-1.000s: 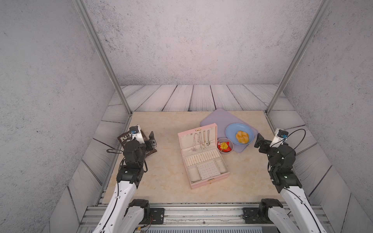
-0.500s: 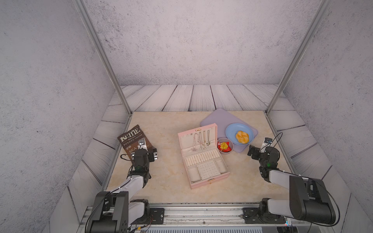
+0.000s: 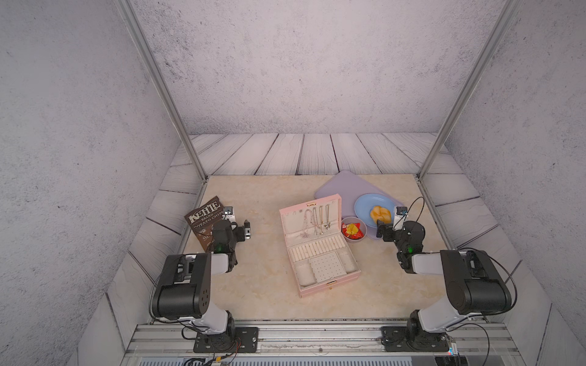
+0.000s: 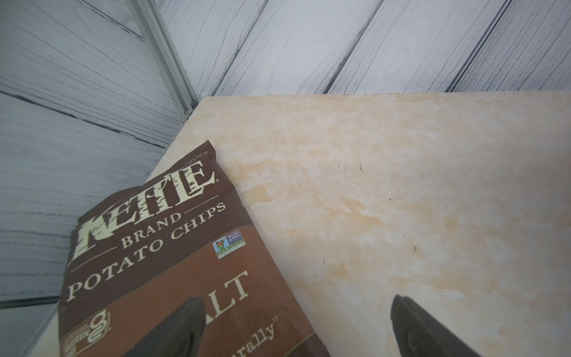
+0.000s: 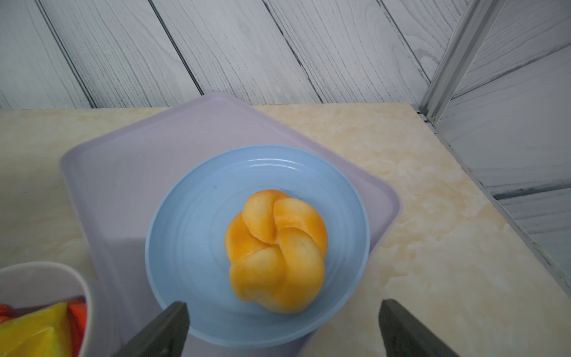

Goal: Put jewelry chain into jewelry box
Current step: Reset both arms

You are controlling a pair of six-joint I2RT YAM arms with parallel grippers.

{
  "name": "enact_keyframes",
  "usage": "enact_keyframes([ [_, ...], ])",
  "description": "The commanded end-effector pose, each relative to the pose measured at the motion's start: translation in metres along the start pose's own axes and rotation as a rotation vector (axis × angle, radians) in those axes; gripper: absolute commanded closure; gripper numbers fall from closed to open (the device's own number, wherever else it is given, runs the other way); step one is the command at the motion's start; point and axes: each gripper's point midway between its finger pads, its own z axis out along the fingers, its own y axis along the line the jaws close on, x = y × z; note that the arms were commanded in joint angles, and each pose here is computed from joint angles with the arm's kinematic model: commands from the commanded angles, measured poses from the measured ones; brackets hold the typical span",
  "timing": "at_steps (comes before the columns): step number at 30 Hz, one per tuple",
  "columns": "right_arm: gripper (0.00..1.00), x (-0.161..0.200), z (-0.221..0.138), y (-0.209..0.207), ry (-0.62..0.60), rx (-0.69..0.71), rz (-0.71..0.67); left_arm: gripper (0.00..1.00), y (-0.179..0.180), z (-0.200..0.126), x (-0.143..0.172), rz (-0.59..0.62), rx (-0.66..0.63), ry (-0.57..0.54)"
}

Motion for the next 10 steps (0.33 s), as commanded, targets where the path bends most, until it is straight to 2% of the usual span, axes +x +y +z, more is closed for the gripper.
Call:
enact_keyframes([
  [1,0.01,0.0014,-0.0015,-0.0059,0.001,0.031,-0.022,0.01,-0.0011,-0.0010,-0.0040,-0.009,0.014,0.005],
  [10,0.01,0.0004,0.0000,-0.0081,-0.003,0.042,-0.008,0.01,-0.0009,-0.0012,-0.0039,-0.008,0.014,0.004],
])
